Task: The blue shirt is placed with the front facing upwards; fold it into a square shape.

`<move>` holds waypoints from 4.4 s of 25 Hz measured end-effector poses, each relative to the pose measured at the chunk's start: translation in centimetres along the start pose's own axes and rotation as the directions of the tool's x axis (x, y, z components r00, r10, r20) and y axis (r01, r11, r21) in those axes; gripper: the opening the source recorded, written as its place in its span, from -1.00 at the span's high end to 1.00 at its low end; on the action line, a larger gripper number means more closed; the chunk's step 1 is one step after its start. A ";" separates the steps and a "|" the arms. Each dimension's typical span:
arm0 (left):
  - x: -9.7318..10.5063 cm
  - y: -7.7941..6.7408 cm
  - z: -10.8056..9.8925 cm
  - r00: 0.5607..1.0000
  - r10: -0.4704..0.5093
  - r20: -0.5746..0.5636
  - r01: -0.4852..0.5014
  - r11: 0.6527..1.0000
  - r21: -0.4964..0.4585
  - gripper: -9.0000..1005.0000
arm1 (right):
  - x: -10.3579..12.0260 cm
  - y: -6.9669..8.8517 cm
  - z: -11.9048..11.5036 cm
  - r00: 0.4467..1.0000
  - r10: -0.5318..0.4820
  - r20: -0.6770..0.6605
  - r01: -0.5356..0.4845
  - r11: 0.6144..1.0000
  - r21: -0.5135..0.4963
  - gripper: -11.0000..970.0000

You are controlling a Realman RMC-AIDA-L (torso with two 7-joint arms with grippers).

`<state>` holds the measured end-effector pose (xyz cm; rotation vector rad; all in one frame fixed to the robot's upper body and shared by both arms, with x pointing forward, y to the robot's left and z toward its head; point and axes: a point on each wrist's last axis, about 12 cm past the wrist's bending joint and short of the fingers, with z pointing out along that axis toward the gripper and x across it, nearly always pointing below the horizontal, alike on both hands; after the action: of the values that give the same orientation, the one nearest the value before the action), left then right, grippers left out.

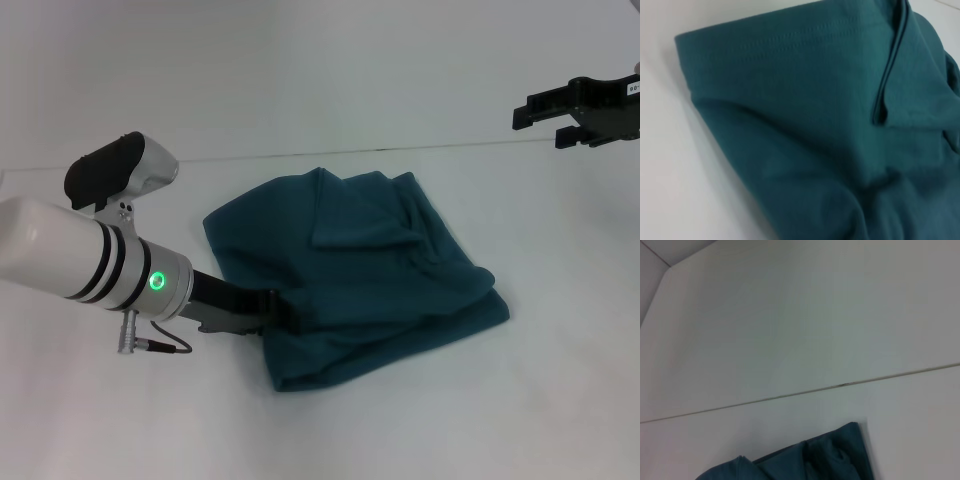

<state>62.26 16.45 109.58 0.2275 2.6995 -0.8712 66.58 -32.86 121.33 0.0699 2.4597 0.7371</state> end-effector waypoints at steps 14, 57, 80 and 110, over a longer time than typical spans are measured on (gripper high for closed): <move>1.3 1.4 -2.8 0.999 -0.035 -0.026 0.037 0.993 0.111 0.75 | 0.2 -0.3 0.0 1.000 0.006 -0.001 -0.006 1.000 0.003 -0.59; 10.5 12.3 -11.9 0.877 -0.461 0.134 0.377 0.835 0.400 -0.58 | 1.3 -0.4 0.4 1.000 -0.017 -0.022 0.016 0.999 -0.036 -0.57; 11.6 11.5 -14.2 0.944 -0.227 0.241 0.084 0.870 0.486 -0.77 | 6.3 5.1 2.4 0.897 -0.345 -0.276 0.197 0.872 -0.449 -0.56; 11.4 12.7 -13.4 0.835 -0.436 0.337 0.196 0.807 0.557 -0.77 | 10.6 10.1 15.9 0.983 -0.071 -0.172 0.042 0.986 -0.163 -0.54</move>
<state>51.41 35.25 109.37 -0.3204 2.0540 -1.5176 65.08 -14.37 110.26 -0.1311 2.5470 0.9477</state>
